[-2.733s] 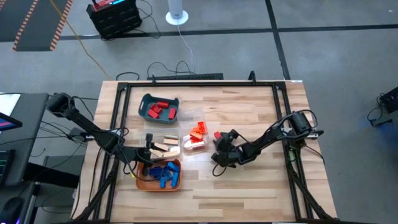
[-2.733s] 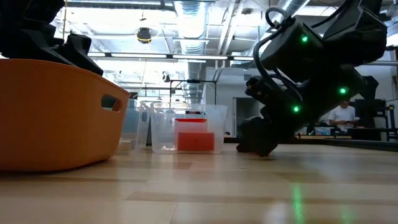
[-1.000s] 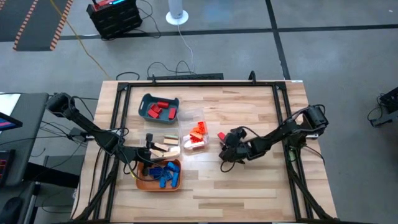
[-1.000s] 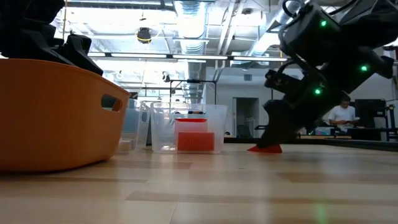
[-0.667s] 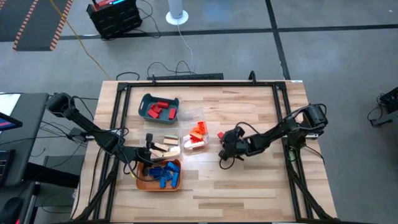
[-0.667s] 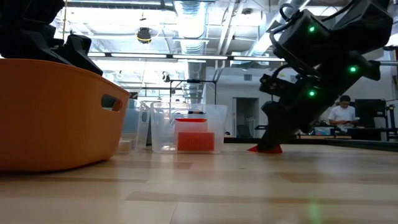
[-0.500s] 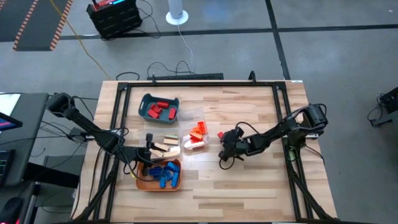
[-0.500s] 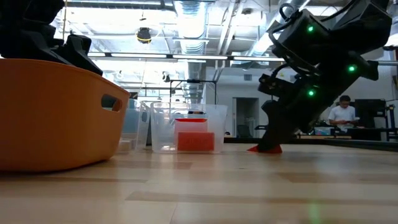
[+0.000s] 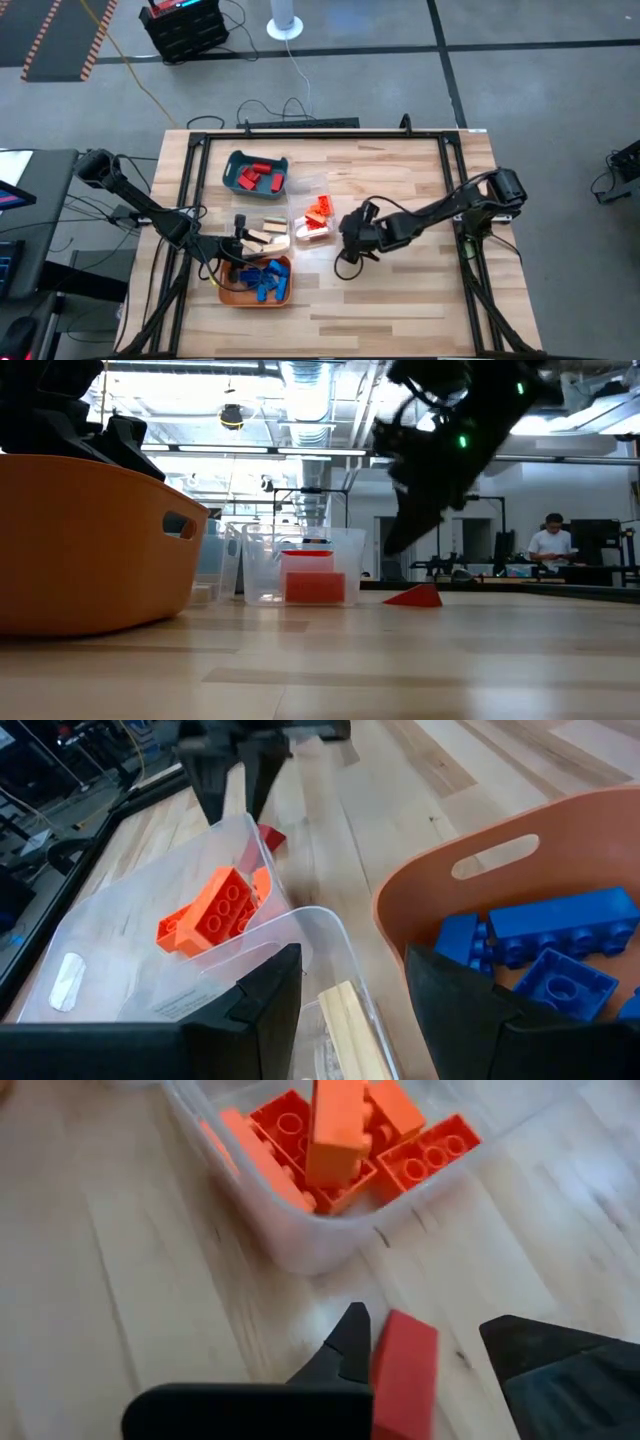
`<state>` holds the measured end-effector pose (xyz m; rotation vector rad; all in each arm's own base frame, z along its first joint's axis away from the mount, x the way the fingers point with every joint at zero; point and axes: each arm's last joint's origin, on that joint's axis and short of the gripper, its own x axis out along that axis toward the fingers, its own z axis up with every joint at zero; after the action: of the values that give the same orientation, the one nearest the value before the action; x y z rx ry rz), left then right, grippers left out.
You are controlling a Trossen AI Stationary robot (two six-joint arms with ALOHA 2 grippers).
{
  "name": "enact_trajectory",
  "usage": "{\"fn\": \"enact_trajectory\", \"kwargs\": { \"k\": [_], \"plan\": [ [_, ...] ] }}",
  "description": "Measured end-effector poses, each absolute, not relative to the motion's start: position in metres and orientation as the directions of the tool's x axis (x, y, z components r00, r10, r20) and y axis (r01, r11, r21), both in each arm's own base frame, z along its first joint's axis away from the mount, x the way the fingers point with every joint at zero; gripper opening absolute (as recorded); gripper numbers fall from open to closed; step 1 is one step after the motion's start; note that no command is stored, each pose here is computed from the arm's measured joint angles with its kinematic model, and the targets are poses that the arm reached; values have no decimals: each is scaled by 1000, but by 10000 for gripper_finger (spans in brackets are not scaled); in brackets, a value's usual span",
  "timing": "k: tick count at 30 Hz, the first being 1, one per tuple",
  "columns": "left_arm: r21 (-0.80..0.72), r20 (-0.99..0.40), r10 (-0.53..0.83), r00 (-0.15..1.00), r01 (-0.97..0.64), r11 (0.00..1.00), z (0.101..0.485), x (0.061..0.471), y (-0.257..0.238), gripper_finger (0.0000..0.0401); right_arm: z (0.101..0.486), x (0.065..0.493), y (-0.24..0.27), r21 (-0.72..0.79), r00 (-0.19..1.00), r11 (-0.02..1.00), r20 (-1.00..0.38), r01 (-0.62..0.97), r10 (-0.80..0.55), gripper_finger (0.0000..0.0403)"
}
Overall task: Sort blocks
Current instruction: Put the red block into the blue bin
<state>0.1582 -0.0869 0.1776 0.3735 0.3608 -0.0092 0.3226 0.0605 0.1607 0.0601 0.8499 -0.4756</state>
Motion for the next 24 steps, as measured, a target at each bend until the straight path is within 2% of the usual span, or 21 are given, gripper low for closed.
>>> {"fn": "enact_trajectory", "kwargs": {
  "k": [6, 15, 18, 24],
  "plan": [
    [359, -328, 63, 943, 62, 931, 187, 163, -87, 173, 180, 321, 65, -146, 457, 856, -794, 497, -401, 3],
    [353, -380, -73, 922, 218, 910, 241, 210, -54, 140, 143, 279, 75, -95, 365, 749, -829, 656, -424, 40],
    [328, -411, -87, 907, 236, 915, 244, 232, -42, 136, 143, 258, 78, -63, 380, 732, -823, 678, -423, 55],
    [314, -478, -87, 874, 263, 912, 236, 288, -26, 150, 164, 219, 74, -1, 487, 721, -738, 692, -468, 73]
  ]
}}
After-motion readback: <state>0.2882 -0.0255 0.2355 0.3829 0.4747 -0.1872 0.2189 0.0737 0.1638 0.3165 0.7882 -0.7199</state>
